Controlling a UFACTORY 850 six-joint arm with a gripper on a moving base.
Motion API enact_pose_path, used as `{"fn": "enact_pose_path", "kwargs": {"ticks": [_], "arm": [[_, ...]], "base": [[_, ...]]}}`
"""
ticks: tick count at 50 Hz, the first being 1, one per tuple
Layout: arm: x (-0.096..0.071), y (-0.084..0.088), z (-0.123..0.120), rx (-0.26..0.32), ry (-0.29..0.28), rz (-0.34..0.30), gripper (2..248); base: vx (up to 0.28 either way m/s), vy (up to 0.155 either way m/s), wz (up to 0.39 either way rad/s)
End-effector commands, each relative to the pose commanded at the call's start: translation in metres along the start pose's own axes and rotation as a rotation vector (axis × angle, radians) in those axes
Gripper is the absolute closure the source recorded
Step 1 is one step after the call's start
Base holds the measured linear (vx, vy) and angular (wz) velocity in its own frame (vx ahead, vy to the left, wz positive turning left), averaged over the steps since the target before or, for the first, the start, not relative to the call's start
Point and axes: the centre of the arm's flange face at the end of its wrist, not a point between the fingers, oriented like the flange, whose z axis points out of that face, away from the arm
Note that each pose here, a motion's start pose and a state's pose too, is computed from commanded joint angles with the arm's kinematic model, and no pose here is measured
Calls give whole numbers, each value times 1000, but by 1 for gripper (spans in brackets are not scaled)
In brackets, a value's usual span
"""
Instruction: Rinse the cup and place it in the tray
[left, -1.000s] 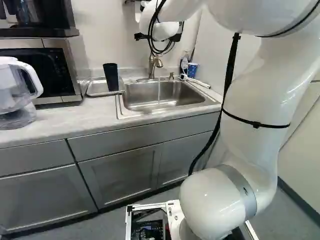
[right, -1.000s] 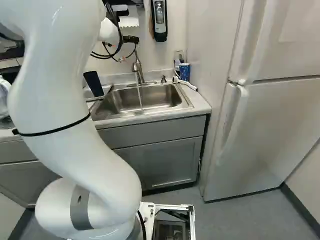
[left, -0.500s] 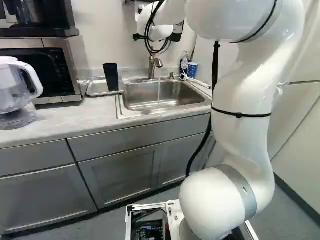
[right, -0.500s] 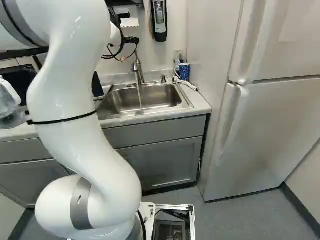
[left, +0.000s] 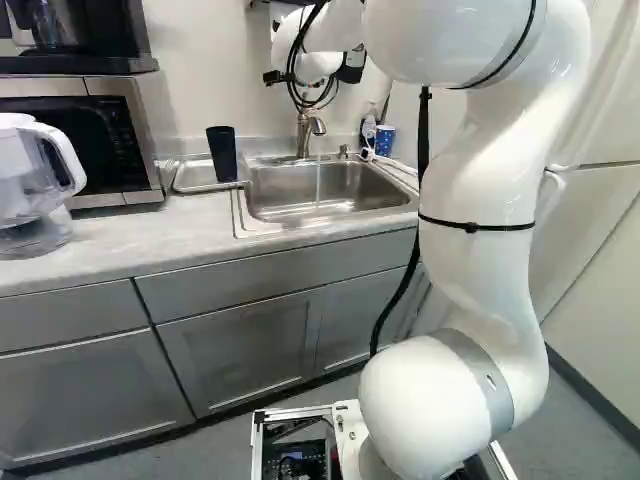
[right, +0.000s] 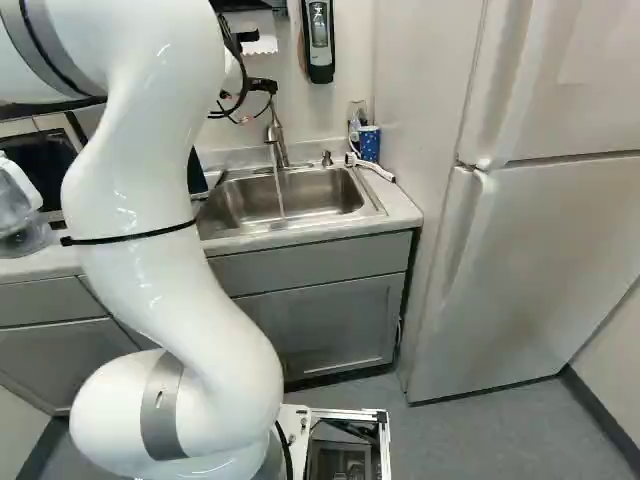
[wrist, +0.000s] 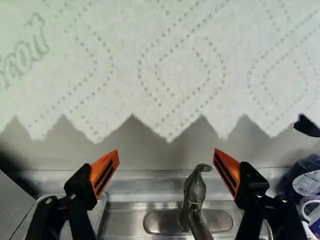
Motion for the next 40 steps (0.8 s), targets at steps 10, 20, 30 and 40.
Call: {"fn": "enact_pose_path", "kwargs": {"ticks": [10,20,30,40], "arm": [[-2,0,6,3,-22,0,3],[-1,0,13,3,-20,0,3],[-1,-1,14,3,-19,0,3],[0,-4,18,8,-17,-1,3]], "base": [[0,0,0],[0,0,0],[0,0,0],[0,0,0]]}}
